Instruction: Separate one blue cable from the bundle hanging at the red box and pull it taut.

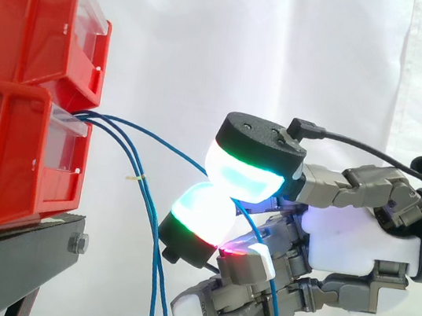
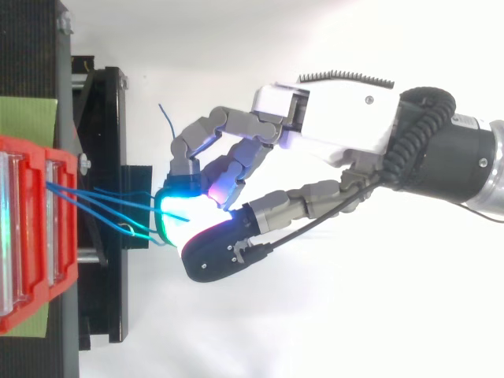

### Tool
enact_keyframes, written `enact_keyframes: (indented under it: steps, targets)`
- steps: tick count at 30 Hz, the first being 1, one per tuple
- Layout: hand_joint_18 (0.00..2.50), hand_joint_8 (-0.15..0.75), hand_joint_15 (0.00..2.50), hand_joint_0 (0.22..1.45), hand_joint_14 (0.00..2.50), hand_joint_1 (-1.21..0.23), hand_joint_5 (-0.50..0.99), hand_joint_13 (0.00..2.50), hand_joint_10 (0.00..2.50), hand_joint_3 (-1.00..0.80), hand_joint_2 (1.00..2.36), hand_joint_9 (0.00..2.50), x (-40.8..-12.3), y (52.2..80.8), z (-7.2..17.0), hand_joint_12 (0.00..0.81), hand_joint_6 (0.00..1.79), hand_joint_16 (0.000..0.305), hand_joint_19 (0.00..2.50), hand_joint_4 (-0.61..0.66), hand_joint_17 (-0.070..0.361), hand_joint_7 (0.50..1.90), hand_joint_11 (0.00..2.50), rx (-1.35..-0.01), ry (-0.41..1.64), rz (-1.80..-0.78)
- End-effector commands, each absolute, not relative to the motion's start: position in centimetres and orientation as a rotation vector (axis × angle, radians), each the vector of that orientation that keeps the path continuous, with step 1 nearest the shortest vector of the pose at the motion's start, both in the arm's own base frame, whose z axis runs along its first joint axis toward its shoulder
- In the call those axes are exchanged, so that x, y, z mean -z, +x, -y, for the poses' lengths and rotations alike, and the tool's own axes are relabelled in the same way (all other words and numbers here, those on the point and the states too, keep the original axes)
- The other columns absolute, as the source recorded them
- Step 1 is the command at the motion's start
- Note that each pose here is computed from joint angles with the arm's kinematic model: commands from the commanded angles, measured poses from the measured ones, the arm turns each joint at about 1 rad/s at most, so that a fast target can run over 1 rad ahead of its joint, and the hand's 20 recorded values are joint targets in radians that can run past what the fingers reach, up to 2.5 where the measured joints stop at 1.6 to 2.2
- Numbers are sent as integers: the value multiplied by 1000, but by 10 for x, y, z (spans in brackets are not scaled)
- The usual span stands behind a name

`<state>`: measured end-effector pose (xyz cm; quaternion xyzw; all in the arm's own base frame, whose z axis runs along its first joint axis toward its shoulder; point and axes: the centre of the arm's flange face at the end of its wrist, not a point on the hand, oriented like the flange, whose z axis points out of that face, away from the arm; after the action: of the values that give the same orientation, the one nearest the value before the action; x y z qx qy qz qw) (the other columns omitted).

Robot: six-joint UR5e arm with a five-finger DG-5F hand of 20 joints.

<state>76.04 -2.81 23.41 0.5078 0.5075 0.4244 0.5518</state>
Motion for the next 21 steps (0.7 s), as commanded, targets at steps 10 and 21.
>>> enact_keyframes:
  steps: [10, 21]
  targets:
    - [729, 328, 452, 565, 16, -511, -199, 740, 21, -500, 1000, 1108, -233, 760, 27, 342, 928, 48, 584, 149, 109, 986, 1113, -991, 1216, -1183]
    - [725, 317, 444, 636, 16, -661, -189, 746, 21, -248, 1020, 1119, -233, 760, 25, 330, 948, 46, 586, 74, 105, 1029, 1127, -993, 1214, -1185]
